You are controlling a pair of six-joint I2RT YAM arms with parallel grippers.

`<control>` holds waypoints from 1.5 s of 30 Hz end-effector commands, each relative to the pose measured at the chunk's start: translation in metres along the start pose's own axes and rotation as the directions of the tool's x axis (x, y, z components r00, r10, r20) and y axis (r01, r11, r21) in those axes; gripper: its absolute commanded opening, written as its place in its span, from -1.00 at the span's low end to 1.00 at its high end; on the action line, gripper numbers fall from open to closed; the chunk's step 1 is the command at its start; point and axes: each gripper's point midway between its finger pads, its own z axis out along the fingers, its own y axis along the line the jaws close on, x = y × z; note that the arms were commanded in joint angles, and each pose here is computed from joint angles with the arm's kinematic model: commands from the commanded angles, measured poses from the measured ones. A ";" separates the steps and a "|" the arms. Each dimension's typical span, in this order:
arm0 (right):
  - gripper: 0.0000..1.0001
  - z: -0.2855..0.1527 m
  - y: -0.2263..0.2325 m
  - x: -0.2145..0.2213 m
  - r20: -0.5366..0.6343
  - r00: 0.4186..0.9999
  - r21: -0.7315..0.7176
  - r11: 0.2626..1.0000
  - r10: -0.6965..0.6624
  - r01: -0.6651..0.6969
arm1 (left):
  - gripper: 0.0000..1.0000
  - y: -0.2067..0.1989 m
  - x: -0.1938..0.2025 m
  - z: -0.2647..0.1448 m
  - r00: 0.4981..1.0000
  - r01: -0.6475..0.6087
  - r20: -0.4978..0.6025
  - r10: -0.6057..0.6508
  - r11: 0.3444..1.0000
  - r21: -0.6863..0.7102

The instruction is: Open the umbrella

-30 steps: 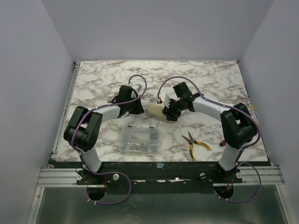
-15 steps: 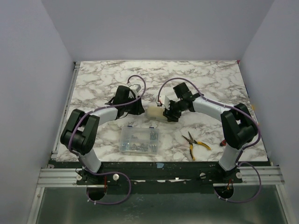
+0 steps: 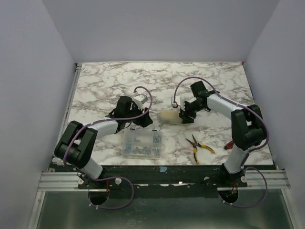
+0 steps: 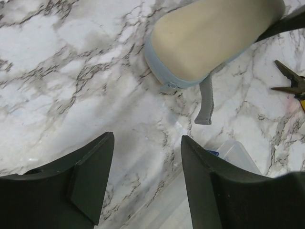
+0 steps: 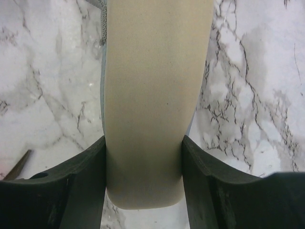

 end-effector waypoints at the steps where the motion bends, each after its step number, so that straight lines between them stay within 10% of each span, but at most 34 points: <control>1: -0.15 0.000 0.042 0.045 -0.109 0.992 -0.184 0.980 0.061 -0.081 | 0.21 -0.023 -0.019 0.011 0.983 -0.170 0.085 0.163 0.982 0.085; 22: -0.19 0.003 0.041 0.049 -0.081 0.997 -0.230 0.973 -0.010 -0.009 | 0.05 -0.055 0.004 0.055 0.906 -0.422 0.089 0.413 0.871 0.253; 36: -0.27 0.003 0.038 0.048 -0.068 0.997 -0.215 0.977 -0.021 0.006 | -0.98 -0.052 -0.003 0.066 0.925 -0.379 0.074 0.372 0.902 0.208; 45: -0.34 -0.001 0.047 0.048 -0.040 0.993 -0.233 0.967 -0.115 0.103 | -1.00 -0.029 -0.024 0.068 0.943 -0.334 0.054 0.330 0.935 0.119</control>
